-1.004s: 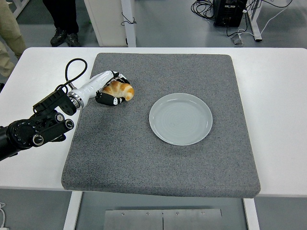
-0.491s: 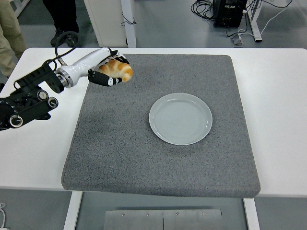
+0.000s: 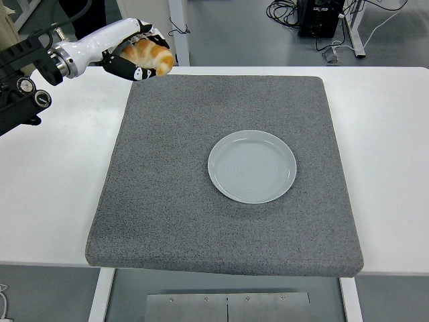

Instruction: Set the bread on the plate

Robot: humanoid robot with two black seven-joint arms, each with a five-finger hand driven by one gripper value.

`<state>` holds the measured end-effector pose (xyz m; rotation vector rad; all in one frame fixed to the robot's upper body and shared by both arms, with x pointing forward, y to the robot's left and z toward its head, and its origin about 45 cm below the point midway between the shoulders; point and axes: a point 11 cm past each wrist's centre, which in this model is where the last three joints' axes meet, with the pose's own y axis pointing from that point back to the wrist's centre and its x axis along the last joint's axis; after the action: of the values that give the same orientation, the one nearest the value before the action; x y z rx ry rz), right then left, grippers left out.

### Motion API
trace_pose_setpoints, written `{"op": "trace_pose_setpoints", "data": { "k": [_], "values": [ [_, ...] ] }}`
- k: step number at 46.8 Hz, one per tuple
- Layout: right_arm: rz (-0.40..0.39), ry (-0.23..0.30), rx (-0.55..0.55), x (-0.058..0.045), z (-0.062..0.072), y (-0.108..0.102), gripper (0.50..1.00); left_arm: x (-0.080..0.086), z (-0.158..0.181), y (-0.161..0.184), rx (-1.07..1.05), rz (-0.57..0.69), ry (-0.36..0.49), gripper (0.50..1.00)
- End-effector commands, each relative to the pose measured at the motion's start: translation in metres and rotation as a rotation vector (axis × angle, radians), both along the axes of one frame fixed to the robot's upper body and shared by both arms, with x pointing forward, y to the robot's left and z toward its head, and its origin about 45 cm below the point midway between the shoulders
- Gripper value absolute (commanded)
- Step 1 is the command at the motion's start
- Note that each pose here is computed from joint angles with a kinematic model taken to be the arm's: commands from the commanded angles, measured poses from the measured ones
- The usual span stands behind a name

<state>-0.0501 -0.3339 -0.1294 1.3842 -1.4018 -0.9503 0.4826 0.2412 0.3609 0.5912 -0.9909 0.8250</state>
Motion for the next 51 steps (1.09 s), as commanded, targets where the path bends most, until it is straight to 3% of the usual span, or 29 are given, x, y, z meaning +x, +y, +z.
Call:
{"op": "trace_pose_setpoints", "data": {
  "k": [1,34,51],
  "values": [
    [0.0,0.0,0.0,0.0,0.0,0.0,1.0,-0.001,0.01,-0.012,0.025,-0.036,-0.016,0.5],
    [0.0,0.0,0.0,0.0,0.0,0.0,1.0,-0.037,0.043,-0.106,0.105,-0.314,-0.115,0.5],
    [-0.001,0.0,0.001,0.0,0.0,0.0,1.0,-0.051,0.013,-0.147,0.176,-0.424,-0.094,0.5]
  ]
}}
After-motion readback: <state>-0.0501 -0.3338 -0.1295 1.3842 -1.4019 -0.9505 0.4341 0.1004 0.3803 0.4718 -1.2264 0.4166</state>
